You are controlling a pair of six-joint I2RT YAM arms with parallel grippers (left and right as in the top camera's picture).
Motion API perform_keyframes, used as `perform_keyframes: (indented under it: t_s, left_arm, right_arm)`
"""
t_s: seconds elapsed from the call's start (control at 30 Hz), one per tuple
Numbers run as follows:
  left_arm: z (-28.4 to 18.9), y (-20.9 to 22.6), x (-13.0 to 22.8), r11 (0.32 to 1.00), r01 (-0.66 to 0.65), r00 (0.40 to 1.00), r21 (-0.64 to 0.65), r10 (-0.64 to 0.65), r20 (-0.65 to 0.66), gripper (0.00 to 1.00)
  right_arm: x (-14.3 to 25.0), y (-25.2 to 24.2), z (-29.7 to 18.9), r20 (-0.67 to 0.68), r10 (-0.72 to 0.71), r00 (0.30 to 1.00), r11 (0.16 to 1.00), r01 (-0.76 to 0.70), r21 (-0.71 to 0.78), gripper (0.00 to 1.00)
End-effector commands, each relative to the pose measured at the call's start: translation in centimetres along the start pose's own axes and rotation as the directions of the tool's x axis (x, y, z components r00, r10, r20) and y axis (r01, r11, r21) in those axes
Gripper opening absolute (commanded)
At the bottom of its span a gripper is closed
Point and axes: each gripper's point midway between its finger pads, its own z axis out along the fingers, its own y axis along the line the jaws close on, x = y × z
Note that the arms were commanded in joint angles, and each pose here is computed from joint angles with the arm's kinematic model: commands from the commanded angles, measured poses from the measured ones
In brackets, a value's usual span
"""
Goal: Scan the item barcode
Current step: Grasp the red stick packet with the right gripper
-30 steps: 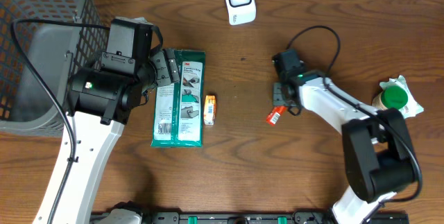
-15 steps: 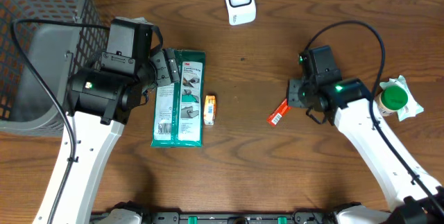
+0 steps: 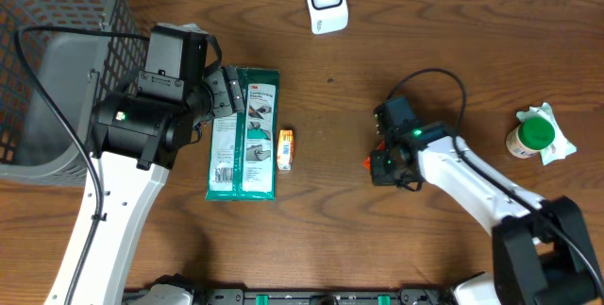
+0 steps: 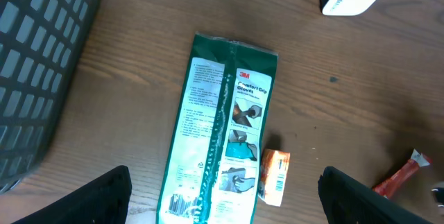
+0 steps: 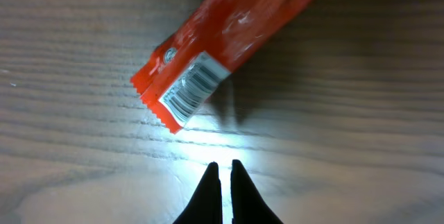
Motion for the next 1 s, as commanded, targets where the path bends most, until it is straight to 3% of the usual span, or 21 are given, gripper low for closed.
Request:
perform_keyframes:
  t_s: [0.0, 0.57, 0.73, 0.97]
  left_arm:
    - [-0.3, 0.2, -0.5, 1.0, -0.005, 1.0, -0.01, 0.005, 0.016, 0.86]
    - [-0.3, 0.2, -0.5, 1.0, -0.005, 1.0, -0.01, 0.005, 0.016, 0.86]
    - [-0.3, 0.2, -0.5, 1.0, -0.005, 1.0, -0.01, 0.005, 0.016, 0.86]
    - [-0.3, 0.2, -0.5, 1.0, -0.005, 1.0, -0.01, 0.005, 0.016, 0.86]
  right_arm:
    - [0.3, 1.1, 1.2, -0.002, -0.008, 1.0, 1.0, 0.008, -0.022, 0.03]
    - [-9.1, 5.3, 1.1, 0.368, 0.006, 0.93, 0.986, 0.056, -0.157, 0.18]
    - [-10.8, 5.4, -1.1, 0.404, -0.008, 0.915, 0.977, 0.094, -0.192, 0.31]
    - [-13.2, -0.2, -6.2, 0.392, 0.051, 0.919, 0.991, 0.003, -0.136, 0.36]
